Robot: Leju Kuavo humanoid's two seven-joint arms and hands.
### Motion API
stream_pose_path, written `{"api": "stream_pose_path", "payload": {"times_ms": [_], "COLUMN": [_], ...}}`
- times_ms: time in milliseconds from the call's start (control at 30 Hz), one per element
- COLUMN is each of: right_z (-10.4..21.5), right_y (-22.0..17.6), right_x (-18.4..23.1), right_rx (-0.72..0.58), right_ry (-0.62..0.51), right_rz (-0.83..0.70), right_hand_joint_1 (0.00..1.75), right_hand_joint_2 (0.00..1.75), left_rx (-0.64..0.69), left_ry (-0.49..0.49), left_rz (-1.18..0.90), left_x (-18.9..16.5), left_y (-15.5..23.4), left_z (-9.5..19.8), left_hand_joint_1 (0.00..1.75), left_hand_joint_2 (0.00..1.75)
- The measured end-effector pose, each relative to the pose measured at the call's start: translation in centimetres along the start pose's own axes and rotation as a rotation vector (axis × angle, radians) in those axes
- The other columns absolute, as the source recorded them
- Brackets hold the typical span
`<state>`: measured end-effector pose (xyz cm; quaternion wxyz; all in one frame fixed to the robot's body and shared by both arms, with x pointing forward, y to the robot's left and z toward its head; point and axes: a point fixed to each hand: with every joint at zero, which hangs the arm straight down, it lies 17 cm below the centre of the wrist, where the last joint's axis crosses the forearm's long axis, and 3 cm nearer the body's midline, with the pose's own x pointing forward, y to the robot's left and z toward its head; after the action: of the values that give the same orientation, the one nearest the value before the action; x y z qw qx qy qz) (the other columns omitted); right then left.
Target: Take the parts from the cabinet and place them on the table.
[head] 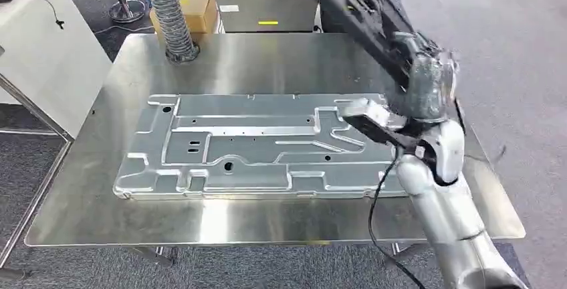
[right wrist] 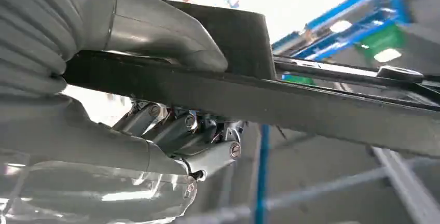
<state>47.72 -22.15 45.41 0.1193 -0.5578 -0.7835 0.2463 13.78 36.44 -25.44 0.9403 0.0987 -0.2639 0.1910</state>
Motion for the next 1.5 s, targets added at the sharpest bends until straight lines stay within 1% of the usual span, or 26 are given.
{"api": "stream_pose_path", "payload": {"times_ms": [67,133,233,367,500,567,667,833,1000,1100,1133,1233,1267,1333,1400,1500], "right_z": [-1.2,-2.1,-2.6,0.6,4.3,6.6,9.2,12.9,13.5,15.0,15.4,16.7,17.4,18.7,19.1,18.8], "right_y": [1.5,3.6,6.9,12.1,16.1,17.8,19.9,22.3,23.3,24.4,24.7,25.5,25.8,26.2,26.3,25.9], "right_x": [1.6,3.8,8.7,15.0,20.0,21.6,22.4,22.3,21.7,20.8,20.5,20.1,19.9,19.7,19.8,20.2], "right_rx": [0.038,0.093,0.178,0.342,0.509,0.599,0.726,0.847,0.899,0.959,0.973,1.012,1.029,1.057,1.069,1.085], "right_ry": [-0.041,-0.091,-0.176,-0.27,-0.334,-0.344,-0.309,-0.3,-0.291,-0.276,-0.275,-0.27,-0.267,-0.261,-0.254,-0.21], "right_rz": [0.088,0.133,0.122,0.022,-0.122,-0.197,-0.296,-0.284,-0.261,-0.239,-0.231,-0.224,-0.225,-0.235,-0.269,-0.41], "right_hand_joint_1": [1.75,1.75,1.75,1.75,1.75,1.75,1.75,1.75,1.75,1.75,0.0,0.0,0.0,0.0,0.0,0.0], "right_hand_joint_2": [1.75,1.75,1.75,1.75,1.75,1.75,1.75,1.75,1.75,1.75,0.0,0.0,0.0,0.0,0.0,0.0], "left_rx": [-0.008,-0.015,-0.022,-0.029,-0.027,-0.029,-0.033,-0.044,-0.06,-0.068,-0.07,-0.075,-0.074,-0.07,-0.066,-0.061], "left_ry": [-0.004,-0.004,-0.01,-0.01,-0.012,-0.015,-0.014,-0.024,-0.046,-0.066,-0.069,-0.067,-0.064,-0.067,-0.065,-0.07], "left_rz": [-0.004,-0.012,-0.016,-0.015,-0.013,-0.011,-0.01,-0.005,0.003,0.01,0.013,0.018,0.018,0.021,0.023,0.026], "left_x": [0.3,0.2,0.6,0.7,0.6,0.7,0.4,0.4,0.7,1.0,1.1,0.9,0.8,0.6,0.3,0.5], "left_y": [-0.3,-0.4,-0.7,-0.9,-0.8,-0.9,-0.8,-0.9,-1.6,-1.6,-1.7,-1.7,-1.7,-1.5,-1.3,-1.1], "left_z": [-0.1,0.0,-0.1,-0.1,-0.1,-0.1,0.0,0.1,0.3,0.4,0.4,0.5,0.5,0.6,0.7,0.6], "left_hand_joint_1": [0.0,0.0,0.0,0.0,0.0,0.0,0.0,0.0,0.0,0.0,0.0,0.0,0.0,0.0,0.0,0.0], "left_hand_joint_2": [1.75,1.75,1.75,1.75,1.75,1.75,1.75,1.75,1.75,1.75,1.75,1.75,0.0,0.0,0.0,0.0]}}
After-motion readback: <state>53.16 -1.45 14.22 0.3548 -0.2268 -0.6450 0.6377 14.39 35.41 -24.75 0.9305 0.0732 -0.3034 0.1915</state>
